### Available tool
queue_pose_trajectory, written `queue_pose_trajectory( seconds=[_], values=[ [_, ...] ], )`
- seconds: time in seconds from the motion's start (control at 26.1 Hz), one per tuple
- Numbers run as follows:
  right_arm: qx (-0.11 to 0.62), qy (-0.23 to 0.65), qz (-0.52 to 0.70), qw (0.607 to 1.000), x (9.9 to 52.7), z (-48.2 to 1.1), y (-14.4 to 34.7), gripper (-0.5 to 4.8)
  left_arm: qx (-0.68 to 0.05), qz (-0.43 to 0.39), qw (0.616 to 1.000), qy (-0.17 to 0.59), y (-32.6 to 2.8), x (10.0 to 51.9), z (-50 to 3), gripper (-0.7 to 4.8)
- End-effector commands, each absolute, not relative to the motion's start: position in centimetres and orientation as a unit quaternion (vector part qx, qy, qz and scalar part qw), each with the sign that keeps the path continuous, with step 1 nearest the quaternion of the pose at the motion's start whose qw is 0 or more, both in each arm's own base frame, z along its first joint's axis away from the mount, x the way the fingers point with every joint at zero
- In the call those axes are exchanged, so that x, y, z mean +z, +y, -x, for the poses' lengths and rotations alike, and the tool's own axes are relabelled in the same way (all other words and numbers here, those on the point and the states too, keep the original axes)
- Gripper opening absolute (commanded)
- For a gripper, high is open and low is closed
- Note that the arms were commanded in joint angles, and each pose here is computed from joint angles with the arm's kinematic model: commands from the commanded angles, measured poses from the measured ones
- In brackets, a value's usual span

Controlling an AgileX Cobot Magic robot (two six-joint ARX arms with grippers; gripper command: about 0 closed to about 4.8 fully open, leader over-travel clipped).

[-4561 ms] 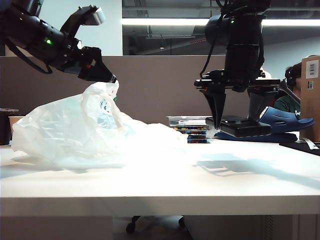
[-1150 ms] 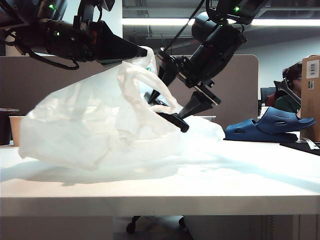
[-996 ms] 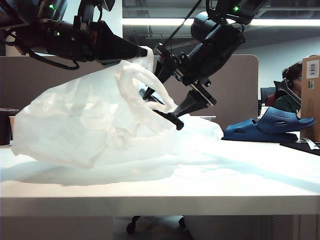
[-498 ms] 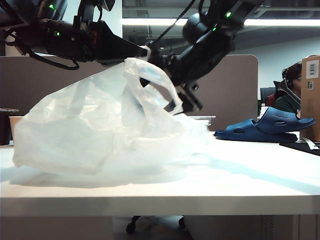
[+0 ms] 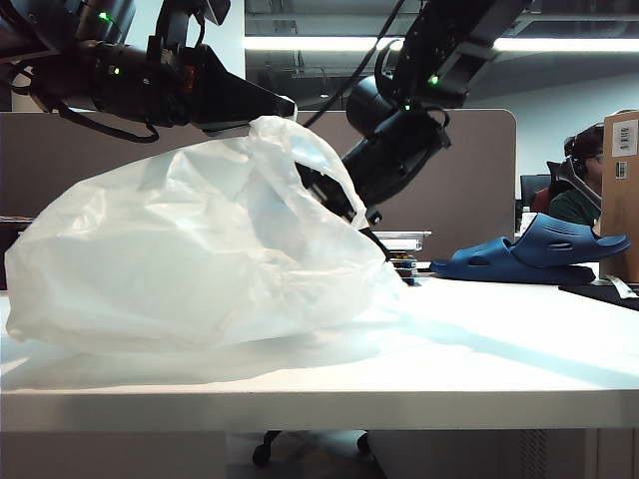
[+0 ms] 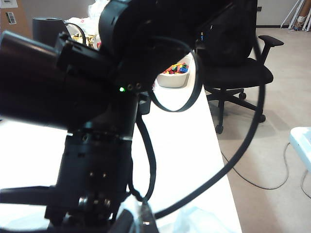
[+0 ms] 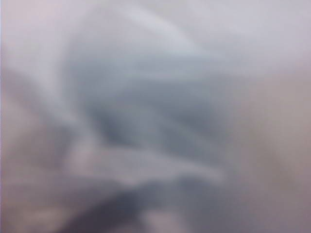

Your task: Put the power bank into the bag.

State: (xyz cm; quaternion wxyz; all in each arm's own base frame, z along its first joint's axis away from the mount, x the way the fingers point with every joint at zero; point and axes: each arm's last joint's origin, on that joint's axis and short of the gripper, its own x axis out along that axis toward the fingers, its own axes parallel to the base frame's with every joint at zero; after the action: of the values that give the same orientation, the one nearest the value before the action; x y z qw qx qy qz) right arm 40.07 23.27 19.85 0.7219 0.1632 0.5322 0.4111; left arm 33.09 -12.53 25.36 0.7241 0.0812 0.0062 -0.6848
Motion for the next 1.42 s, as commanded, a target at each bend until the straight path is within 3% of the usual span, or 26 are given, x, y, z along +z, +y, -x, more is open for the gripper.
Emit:
queue_pose_trajectory(
  seconds=[0.04,0.34,0.46,0.61,0.8,0.96,1.19,1.42],
  values=[
    [0.409,0.528,-0.158,0.728,19.3,-40.4,23.5,2.72,-0.684,-0.09,0.724,-0.011,-12.5,26.0,-33.1,-0.06],
    [0.389,0.54,-0.146,0.732,18.0,-40.5,23.7,2.73,-0.603,-0.115,0.789,0.029,-12.4,25.5,-33.6,-0.05],
    [0.385,0.543,-0.148,0.731,18.0,-40.6,23.4,2.74,-0.6,-0.115,0.791,0.031,-12.3,25.5,-33.7,0.0],
    [0.358,0.555,-0.136,0.739,17.7,-40.5,23.2,2.74,-0.578,-0.12,0.806,0.045,-12.3,25.3,-33.8,0.89],
    [0.311,0.568,-0.113,0.754,17.4,-40.3,22.8,2.74,-0.537,-0.121,0.827,0.113,-12.0,24.3,-33.7,0.89],
    [0.31,0.572,-0.112,0.751,17.3,-40.2,22.8,3.36,-0.539,-0.115,0.824,0.131,-12.0,24.0,-33.5,0.89],
    [0.304,0.577,-0.11,0.75,17.3,-40.2,22.7,3.39,-0.539,-0.114,0.824,0.134,-12.0,24.0,-33.5,0.89],
    [0.287,0.594,-0.104,0.744,17.1,-39.9,22.5,3.99,-0.498,-0.127,0.842,0.166,-11.7,23.5,-33.5,0.89]
  ],
)
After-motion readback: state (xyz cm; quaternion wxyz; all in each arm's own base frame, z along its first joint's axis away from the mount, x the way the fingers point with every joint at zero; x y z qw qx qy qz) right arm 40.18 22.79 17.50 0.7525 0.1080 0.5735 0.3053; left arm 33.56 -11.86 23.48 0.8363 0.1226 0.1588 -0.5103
